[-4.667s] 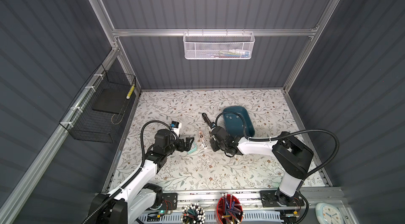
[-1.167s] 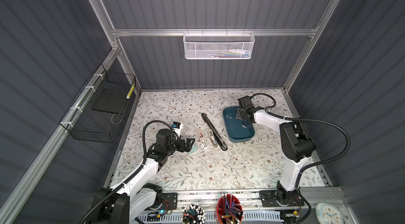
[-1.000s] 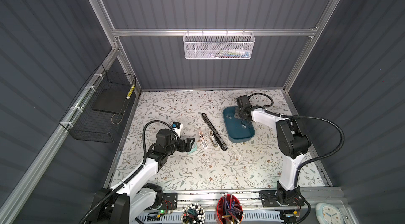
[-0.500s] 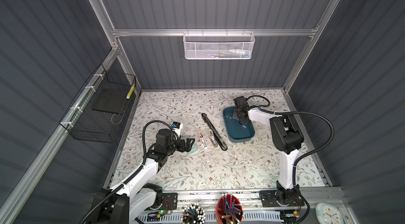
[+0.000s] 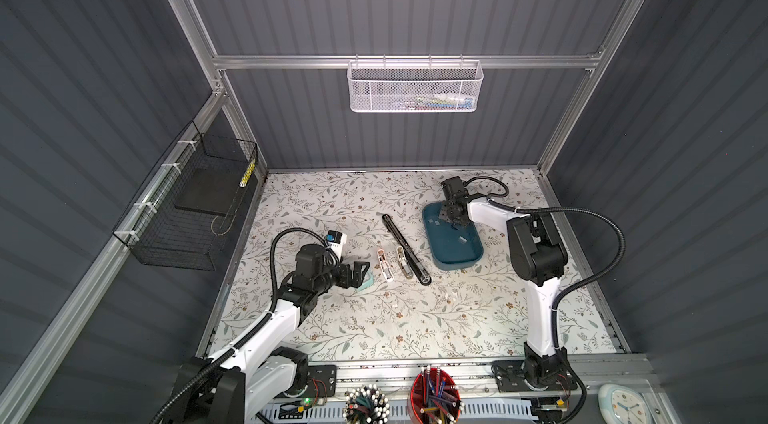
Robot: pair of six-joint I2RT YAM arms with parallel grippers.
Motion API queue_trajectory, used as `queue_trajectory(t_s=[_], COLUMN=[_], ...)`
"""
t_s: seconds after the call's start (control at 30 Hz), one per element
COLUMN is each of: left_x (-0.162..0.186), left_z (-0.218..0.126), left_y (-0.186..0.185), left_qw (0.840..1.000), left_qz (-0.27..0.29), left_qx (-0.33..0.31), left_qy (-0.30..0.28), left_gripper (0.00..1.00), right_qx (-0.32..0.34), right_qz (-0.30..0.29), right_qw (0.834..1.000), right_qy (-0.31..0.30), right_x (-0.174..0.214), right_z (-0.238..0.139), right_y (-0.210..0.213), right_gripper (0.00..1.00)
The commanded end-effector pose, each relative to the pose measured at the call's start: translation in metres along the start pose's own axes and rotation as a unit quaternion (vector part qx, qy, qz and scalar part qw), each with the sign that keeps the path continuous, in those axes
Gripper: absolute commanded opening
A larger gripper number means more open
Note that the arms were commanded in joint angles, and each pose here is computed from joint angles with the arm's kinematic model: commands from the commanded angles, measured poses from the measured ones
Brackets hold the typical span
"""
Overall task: Load the staples into the stapler
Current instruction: 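Release the strip and move the right gripper back over the teal tray, then lower the right gripper into the teal tray and close on a white staple strip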
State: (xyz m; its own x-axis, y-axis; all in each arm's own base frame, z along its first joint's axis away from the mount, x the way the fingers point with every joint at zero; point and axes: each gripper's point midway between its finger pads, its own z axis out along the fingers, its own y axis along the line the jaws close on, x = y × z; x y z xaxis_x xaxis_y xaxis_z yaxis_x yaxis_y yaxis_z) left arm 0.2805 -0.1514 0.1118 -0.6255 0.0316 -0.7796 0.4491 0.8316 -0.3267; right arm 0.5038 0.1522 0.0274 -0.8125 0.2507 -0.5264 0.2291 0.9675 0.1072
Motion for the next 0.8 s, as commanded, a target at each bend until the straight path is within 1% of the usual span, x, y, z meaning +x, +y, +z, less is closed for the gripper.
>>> queue_trajectory(t_s=[0.0, 0.1, 0.27, 0.4, 0.5, 0.57, 0.7, 0.77], left_x=[-0.01, -0.01, -0.01, -0.01, -0.01, -0.01, -0.009, -0.01], left_z=[-0.003, -0.003, -0.002, -0.002, -0.002, -0.002, -0.002, -0.002], left_y=[-0.004, -0.003, -0.003, -0.004, -0.004, -0.004, -0.004, -0.004], left_qw=[1.0, 1.0, 1.0, 1.0, 1.0, 1.0, 1.0, 1.0], left_qz=[0.012, 0.011, 0.011, 0.012, 0.012, 0.012, 0.011, 0.011], left_qx=[0.005, 0.004, 0.005, 0.006, 0.006, 0.006, 0.006, 0.006], left_qy=[-0.012, -0.011, -0.01, -0.009, -0.01, -0.011, -0.009, -0.01], left_gripper=[1.0, 1.0, 1.0, 1.0, 1.0, 1.0, 1.0, 1.0], right_qx=[0.006, 0.011, 0.014, 0.032, 0.048, 0.048, 0.04, 0.037], right_qz=[0.001, 0.002, -0.004, -0.021, -0.029, -0.034, -0.039, -0.04], right_qw=[1.0, 0.999, 1.0, 0.999, 0.998, 0.998, 0.998, 0.998], right_qy=[0.026, 0.033, 0.027, 0.012, 0.027, 0.033, 0.039, 0.042], right_x=[0.012, 0.019, 0.018, 0.015, 0.022, 0.023, 0.023, 0.024], right_z=[0.004, 0.007, 0.001, -0.002, 0.001, 0.003, 0.006, 0.006], right_y=[-0.004, -0.008, -0.008, -0.009, -0.015, -0.014, -0.01, -0.008], right_gripper=[0.35, 0.35, 0.35, 0.38, 0.38, 0.36, 0.25, 0.22])
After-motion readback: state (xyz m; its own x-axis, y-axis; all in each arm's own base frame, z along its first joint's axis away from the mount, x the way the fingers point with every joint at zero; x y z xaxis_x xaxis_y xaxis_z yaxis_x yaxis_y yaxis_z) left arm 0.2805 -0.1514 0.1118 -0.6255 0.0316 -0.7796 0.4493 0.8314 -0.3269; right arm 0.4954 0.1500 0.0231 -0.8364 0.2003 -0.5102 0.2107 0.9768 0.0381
